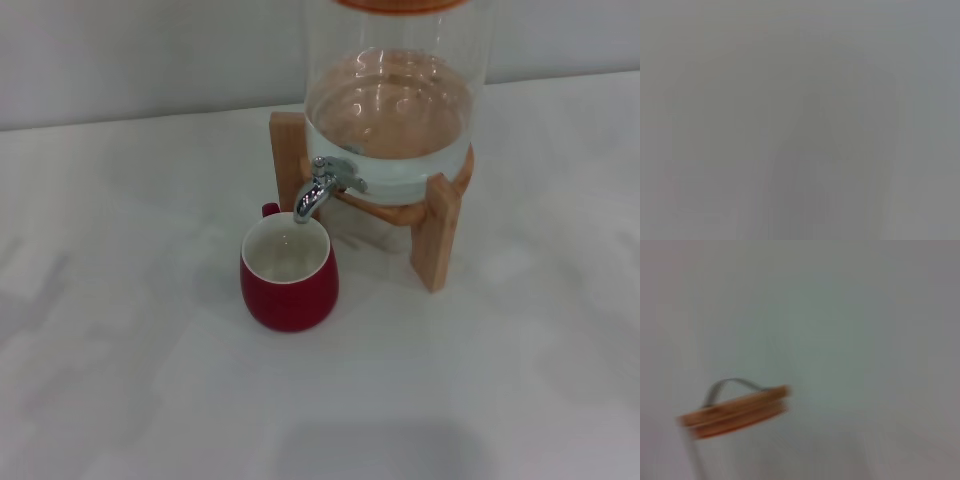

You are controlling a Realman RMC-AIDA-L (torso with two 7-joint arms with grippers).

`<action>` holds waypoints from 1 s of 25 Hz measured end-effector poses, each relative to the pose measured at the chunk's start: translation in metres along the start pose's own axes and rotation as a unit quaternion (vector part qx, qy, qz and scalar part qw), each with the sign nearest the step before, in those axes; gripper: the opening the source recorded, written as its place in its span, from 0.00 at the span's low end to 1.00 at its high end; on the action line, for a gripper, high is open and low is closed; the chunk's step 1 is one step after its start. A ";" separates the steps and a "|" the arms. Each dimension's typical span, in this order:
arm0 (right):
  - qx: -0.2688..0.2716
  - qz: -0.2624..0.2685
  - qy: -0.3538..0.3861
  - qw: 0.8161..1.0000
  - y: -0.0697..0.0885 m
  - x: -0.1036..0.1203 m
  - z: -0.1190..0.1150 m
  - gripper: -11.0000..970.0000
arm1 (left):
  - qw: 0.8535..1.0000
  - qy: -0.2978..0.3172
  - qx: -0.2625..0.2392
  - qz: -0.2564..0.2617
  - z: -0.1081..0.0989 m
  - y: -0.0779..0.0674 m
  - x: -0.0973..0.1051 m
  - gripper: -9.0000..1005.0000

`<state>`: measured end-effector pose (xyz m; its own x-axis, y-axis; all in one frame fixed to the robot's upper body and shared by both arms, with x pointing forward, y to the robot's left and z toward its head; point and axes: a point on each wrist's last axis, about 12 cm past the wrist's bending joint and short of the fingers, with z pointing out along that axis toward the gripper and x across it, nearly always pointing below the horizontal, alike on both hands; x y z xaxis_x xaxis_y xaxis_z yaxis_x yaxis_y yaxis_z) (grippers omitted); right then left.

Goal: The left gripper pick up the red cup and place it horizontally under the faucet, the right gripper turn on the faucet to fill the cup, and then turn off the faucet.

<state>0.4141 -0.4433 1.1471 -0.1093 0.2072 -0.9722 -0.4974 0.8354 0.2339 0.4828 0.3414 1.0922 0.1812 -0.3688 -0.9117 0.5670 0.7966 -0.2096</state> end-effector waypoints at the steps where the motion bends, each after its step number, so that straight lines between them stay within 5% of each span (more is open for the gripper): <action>1: -0.020 0.001 0.005 1.000 0.005 -0.003 0.003 0.75 | 1.000 0.000 0.000 0.000 0.000 0.000 0.000 0.71; 9: -0.148 -0.011 0.074 0.986 0.038 -0.010 0.049 0.75 | 1.000 0.008 -0.013 0.000 0.009 0.005 0.002 0.71; 10: -0.184 -0.021 0.109 0.977 0.050 -0.011 0.069 0.75 | 1.000 0.009 -0.014 -0.003 0.010 0.006 0.002 0.71; 15: -0.239 -0.039 0.148 0.959 0.071 -0.012 0.101 0.75 | 1.000 0.012 -0.016 -0.011 0.011 0.007 0.003 0.71; 25: -0.240 -0.090 0.215 0.942 0.113 -0.002 0.158 0.75 | 1.000 0.014 -0.019 -0.012 0.012 0.008 0.003 0.71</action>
<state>0.4939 -0.2696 1.1776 -0.2736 -0.2283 -0.9344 -0.8619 0.4894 0.1328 0.4974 0.3410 1.0923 0.1455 -0.3755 -0.9153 0.5398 0.8054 -0.2446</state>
